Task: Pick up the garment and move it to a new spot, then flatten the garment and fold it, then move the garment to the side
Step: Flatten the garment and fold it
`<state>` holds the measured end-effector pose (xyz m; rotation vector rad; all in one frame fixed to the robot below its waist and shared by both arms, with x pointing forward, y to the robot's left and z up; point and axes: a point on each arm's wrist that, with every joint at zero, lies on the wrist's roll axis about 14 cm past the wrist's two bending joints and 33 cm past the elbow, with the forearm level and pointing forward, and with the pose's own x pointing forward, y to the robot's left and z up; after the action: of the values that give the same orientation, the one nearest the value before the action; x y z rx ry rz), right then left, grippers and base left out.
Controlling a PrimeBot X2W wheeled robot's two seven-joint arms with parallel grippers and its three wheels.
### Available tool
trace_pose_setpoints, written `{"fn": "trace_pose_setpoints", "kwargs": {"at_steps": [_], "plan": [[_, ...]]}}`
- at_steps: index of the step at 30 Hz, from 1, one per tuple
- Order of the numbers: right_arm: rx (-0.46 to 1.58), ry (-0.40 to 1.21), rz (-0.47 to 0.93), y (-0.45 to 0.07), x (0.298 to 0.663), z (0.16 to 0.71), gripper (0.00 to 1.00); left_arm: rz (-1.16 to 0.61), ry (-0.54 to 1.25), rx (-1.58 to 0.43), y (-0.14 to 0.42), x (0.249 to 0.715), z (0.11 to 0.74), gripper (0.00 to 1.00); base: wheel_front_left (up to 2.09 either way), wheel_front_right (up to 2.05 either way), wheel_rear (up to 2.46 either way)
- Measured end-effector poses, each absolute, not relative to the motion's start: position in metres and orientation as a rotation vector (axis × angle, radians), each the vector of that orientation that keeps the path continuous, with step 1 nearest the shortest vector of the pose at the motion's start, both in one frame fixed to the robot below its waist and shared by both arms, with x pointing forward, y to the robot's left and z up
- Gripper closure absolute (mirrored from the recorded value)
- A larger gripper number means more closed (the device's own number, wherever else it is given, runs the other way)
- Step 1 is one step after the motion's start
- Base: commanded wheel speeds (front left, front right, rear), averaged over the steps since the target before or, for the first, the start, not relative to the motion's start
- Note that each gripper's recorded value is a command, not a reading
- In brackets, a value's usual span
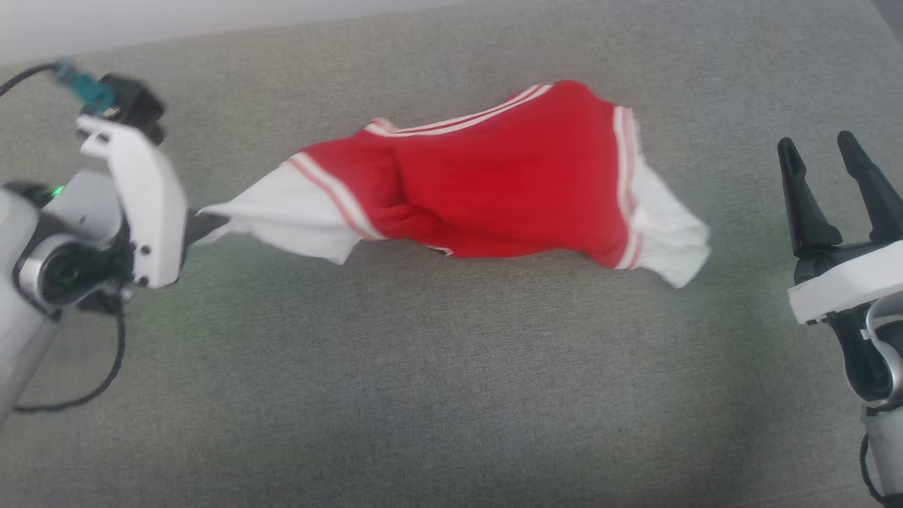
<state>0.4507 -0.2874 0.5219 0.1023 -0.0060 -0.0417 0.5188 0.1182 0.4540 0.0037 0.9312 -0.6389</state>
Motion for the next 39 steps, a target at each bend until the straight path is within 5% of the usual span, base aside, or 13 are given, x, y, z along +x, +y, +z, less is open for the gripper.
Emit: {"fn": "trace_pose_setpoints", "kwargs": {"at_steps": [8, 9, 10, 13, 14, 20, 27, 39], "plan": [[0.078, 0.025, -0.019, -0.284, 0.457, 0.518, 0.0, -0.541, 0.974, -0.046, 0.144, 0.513, 0.421, 1.0, 0.0, 0.0, 0.0], [0.072, 0.032, -0.015, -0.283, 0.457, 0.517, 0.0, -0.535, 0.975, -0.041, 0.145, 0.513, 0.418, 0.92, 0.0, 0.0, 0.0], [0.068, 0.037, -0.009, -0.282, 0.458, 0.517, 0.0, -0.529, 0.971, -0.044, 0.146, 0.513, 0.416, 0.71, 0.0, 0.0, 0.0], [0.055, 0.052, 0.014, -0.277, 0.461, 0.516, 0.0, -0.509, 0.946, -0.037, 0.15, 0.515, 0.412, 0.28, 0.0, 0.0, 0.0], [0.046, 0.06, 0.024, -0.275, 0.461, 0.515, 0.0, -0.507, 0.937, -0.045, 0.149, 0.515, 0.411, 0.0, 0.0, 0.0, 0.0], [-0.024, 0.147, 0.135, -0.248, 0.464, 0.504, 0.0, -0.466, 0.832, -0.034, 0.163, 0.519, 0.419, 0.0, 0.0, 0.0, 0.0], [-0.18, 0.411, 0.338, -0.214, 0.446, 0.463, 0.0, -0.436, 0.499, -0.107, 0.163, 0.529, 0.461, 0.0, 0.0, 0.0, 0.0], [-0.337, 0.664, 0.514, -0.199, 0.449, 0.443, 0.0, -0.26, 0.166, -0.12, 0.174, 0.474, 0.465, 0.0, 0.0, 0.0, 0.0]]}}
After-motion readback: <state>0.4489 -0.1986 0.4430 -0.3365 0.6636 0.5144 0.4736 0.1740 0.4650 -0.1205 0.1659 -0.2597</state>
